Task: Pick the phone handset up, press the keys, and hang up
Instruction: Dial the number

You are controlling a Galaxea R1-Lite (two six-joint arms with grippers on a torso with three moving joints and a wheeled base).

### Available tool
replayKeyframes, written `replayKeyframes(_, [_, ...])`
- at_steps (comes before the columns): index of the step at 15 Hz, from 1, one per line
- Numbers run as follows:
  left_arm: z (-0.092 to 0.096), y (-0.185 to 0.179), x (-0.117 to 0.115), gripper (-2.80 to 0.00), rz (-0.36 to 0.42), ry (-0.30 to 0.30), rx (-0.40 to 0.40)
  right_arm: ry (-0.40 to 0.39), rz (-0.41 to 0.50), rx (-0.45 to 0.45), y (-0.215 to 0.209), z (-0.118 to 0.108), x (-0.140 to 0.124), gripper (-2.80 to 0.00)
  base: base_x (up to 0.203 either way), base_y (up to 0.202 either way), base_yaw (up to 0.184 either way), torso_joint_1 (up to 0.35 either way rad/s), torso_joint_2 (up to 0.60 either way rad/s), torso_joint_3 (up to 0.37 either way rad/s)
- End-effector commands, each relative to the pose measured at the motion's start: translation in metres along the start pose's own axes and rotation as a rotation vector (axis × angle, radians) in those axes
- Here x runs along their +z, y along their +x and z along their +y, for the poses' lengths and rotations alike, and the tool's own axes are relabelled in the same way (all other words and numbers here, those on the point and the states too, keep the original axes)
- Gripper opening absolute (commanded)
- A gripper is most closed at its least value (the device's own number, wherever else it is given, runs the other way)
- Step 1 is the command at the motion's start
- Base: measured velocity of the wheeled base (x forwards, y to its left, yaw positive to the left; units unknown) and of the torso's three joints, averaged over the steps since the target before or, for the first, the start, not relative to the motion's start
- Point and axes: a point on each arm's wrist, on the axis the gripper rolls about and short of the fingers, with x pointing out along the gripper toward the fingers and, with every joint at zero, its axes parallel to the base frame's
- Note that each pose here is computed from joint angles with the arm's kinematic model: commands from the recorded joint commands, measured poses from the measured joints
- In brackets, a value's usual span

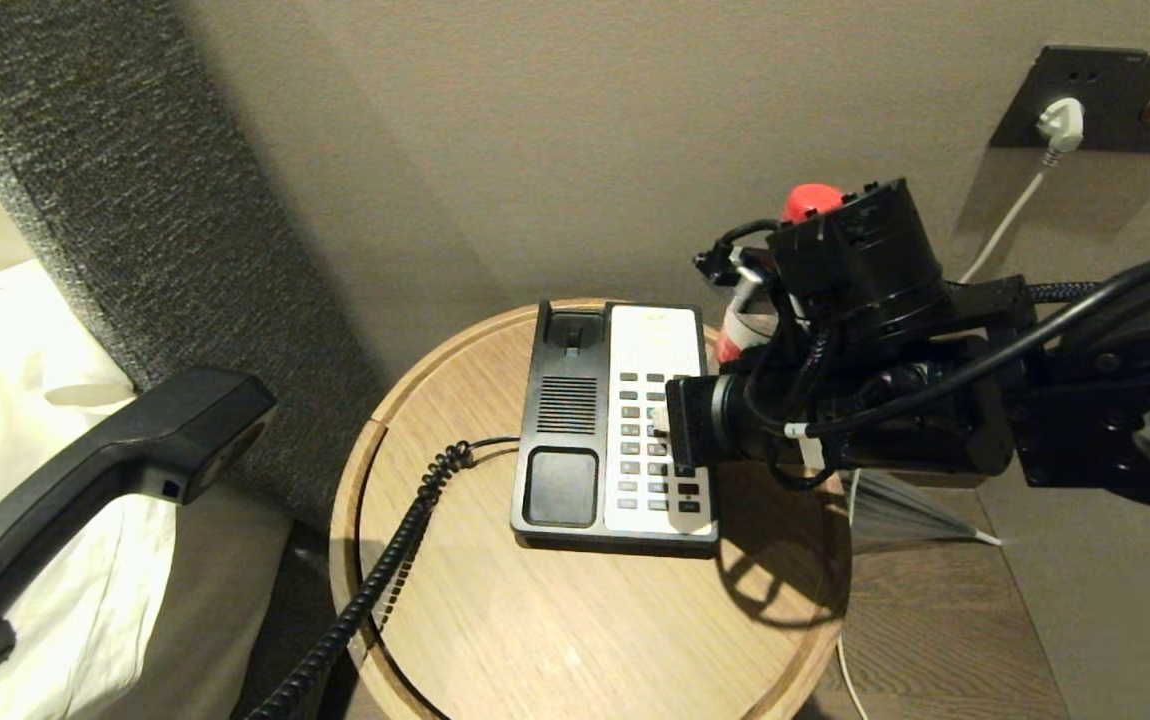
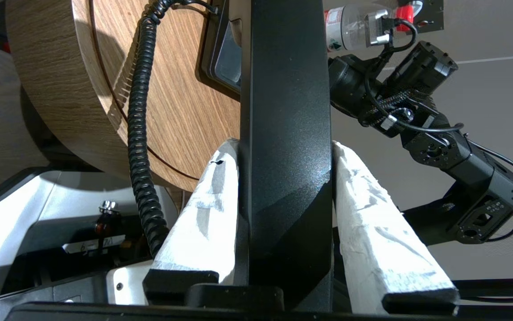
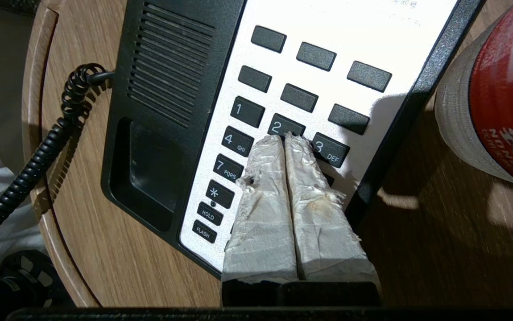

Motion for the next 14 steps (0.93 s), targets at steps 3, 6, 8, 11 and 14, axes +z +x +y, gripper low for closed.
replayKeyframes(3, [0.0006,0.0003,-0.0004,-2.80,0.004,-0.007,0.002,0.003,0.005,-0.001,0.0003,0.0000,-0.0008,-2.80,0.000,0.000,0.000,0.000,0.00,0.000])
replayKeyframes(6, [0.0007,-0.0005,-0.0007,-2.80,0.003,-0.006,0.000,0.005,0.009,0.002,0.0011,-0.0003,-0.0020,-2.80,0.000,0.000,0.000,0.000,0.00,0.000])
replayKeyframes(8, [0.0016,-0.0006,-0.0014,-2.80,0.004,-0.007,0.001,0.010,-0.001,0.013,-0.0013,0.0008,0.0012,-2.80,0.000,0.000,0.000,0.000,0.00,0.000])
replayKeyframes(11, [0.0019,-0.0008,-0.0017,-2.80,0.004,-0.007,0.001,0.017,-0.006,0.021,-0.0039,0.0009,0.0021,-2.80,0.000,0.000,0.000,0.000,0.00,0.000])
replayKeyframes(14, [0.0016,-0.0010,-0.0015,-2.80,0.003,-0.006,0.000,0.016,-0.001,0.021,-0.0031,0.0007,0.0011,-2.80,0.000,0.000,0.000,0.000,0.00,0.000])
